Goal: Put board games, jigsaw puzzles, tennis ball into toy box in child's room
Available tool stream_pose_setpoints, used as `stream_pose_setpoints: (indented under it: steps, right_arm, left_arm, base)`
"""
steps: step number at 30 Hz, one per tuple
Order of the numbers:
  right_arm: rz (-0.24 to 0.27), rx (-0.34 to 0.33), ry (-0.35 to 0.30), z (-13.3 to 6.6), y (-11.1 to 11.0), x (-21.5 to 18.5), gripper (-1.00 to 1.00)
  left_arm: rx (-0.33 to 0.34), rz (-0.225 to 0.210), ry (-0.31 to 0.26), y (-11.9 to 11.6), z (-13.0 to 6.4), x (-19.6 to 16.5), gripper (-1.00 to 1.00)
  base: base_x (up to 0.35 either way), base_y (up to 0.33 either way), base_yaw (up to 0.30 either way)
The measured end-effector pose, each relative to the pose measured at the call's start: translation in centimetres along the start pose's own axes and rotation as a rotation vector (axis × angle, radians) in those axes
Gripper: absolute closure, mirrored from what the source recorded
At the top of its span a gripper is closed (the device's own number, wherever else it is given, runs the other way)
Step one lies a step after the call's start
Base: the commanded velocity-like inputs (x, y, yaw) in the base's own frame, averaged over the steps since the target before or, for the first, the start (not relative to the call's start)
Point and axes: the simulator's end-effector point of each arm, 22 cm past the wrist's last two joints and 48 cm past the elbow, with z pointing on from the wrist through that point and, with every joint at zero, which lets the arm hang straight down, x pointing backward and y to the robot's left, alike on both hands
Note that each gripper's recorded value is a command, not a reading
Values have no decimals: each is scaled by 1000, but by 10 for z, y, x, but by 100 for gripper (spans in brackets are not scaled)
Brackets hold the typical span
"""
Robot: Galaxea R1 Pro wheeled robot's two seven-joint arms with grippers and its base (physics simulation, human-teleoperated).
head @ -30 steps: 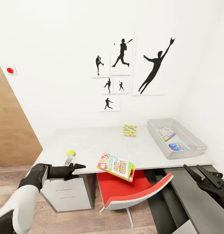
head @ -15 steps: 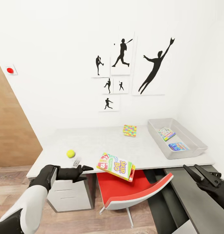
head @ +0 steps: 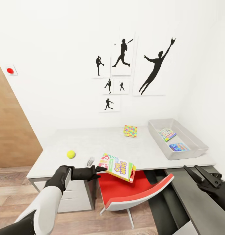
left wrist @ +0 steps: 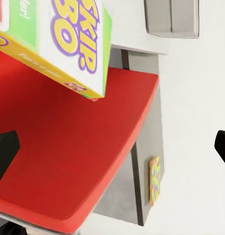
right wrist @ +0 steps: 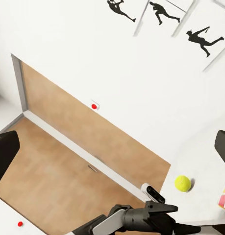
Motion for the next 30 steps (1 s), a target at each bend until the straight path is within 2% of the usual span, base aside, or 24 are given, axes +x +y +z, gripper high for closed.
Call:
stream_pose_setpoints:
  steps: [12,23,30]
  right_arm:
    - [0,-1,-2,0,0,1,-100]
    - [0,-2,-3,0,0,1,-100]
    - [0,-3,-4,0,0,0,-100]
  left_arm:
    - [3,-1,-4,0,-1,-1,-100]
    - [6,-3,-3,-1,0,0,-100]
    - [5,-14,-17,3,-6,-4,-100]
  base:
    - [0,-86,0]
    - [0,-9,0]
    - [0,0,0]
